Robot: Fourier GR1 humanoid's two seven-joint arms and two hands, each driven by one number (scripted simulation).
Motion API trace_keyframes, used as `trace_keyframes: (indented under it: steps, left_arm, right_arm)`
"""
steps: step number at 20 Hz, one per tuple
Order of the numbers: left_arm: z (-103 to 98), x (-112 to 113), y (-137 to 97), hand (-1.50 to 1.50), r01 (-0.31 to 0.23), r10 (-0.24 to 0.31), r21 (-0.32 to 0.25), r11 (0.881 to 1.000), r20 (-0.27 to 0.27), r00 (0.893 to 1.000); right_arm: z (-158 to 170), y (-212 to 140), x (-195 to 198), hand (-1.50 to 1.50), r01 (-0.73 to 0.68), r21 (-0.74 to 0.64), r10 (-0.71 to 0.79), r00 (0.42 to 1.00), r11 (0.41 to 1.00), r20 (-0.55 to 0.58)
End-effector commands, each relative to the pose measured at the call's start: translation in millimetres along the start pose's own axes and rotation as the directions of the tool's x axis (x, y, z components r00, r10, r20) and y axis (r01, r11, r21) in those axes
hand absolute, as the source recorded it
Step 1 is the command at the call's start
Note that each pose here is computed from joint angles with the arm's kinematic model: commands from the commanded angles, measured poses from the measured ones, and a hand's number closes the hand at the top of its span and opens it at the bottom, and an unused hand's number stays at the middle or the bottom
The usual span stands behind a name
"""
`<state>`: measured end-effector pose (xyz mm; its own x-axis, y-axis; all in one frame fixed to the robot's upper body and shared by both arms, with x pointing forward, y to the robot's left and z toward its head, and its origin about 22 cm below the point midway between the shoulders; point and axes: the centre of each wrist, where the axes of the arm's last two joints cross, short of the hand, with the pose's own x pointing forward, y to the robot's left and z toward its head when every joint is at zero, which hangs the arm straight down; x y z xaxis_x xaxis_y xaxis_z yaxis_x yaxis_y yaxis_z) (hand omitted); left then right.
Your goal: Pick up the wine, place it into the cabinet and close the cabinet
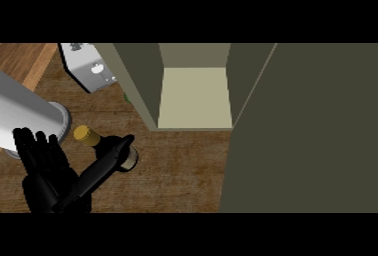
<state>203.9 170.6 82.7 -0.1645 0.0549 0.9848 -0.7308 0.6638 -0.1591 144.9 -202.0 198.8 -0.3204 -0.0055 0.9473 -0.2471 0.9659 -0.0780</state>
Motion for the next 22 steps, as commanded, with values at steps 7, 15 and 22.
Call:
trace_keyframes:
  steps: [7, 15, 22]
  left_arm:
    - [6, -29, 17, -1.50, -0.018, 0.018, 0.003, 1.000, -0.029, 0.999]
    - [-11, -74, 30, -1.50, -0.065, 0.063, -0.036, 0.997, -0.060, 0.996]
    - [-15, -101, 43, -1.50, -0.064, 0.063, -0.040, 0.997, -0.033, 0.997]
  right_arm:
    - [10, -15, 21, -1.50, 0.006, -0.016, -0.005, 0.998, 1.000, 0.066]
    - [15, -15, 18, -1.50, -0.014, -0.013, 0.015, 0.998, 1.000, 0.058]
    - [16, 2, 15, -1.50, 0.007, -0.012, -0.006, 0.998, 1.000, 0.062]
